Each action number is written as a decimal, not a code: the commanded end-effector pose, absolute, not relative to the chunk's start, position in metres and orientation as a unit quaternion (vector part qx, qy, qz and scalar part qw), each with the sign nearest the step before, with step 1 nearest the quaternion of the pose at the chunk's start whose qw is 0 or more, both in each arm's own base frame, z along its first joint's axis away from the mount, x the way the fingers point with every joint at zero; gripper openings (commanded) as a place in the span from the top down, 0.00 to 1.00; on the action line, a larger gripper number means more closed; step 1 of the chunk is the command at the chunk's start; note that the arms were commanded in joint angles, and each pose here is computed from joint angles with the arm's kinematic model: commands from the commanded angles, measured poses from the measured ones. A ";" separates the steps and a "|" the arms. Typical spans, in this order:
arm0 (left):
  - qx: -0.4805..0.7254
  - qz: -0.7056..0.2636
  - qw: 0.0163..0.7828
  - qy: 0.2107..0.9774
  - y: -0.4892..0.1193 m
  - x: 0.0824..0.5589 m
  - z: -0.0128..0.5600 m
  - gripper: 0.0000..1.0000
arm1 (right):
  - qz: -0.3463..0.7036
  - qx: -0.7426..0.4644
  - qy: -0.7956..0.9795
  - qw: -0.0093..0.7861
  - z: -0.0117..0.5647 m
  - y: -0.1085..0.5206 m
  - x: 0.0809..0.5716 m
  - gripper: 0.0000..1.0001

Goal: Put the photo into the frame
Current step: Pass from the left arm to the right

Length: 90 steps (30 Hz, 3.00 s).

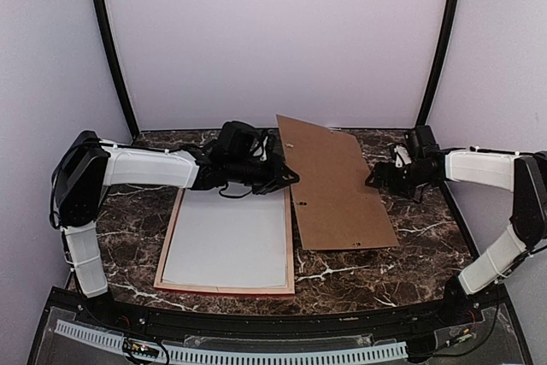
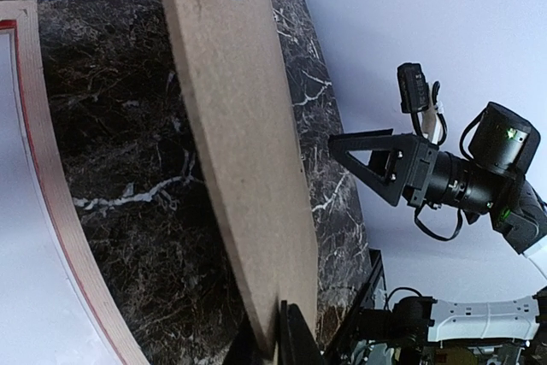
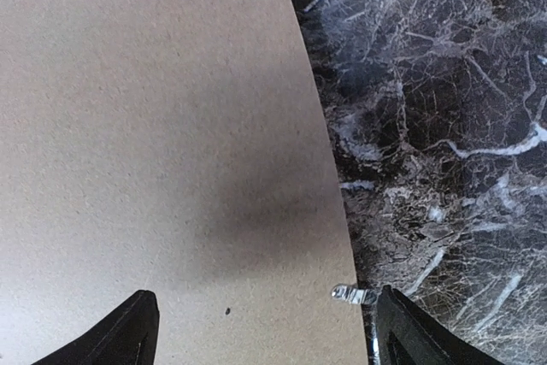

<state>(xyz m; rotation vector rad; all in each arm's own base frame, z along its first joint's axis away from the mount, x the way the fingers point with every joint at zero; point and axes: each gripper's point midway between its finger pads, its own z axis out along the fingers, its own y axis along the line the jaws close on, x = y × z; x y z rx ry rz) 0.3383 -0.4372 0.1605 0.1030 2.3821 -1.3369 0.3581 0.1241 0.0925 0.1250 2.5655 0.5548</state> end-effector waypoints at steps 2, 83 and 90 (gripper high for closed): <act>0.098 -0.544 0.212 0.806 -0.422 0.316 0.220 1.00 | 0.228 0.019 0.927 0.299 0.124 0.126 0.363 0.11; -0.018 -0.603 0.179 0.777 -0.296 0.265 0.174 1.00 | 0.640 -0.164 0.719 0.215 0.202 0.232 0.256 0.73; -0.011 -0.617 0.179 0.766 -0.298 0.264 0.181 1.00 | 0.649 -0.193 0.705 0.212 0.215 0.240 0.246 0.72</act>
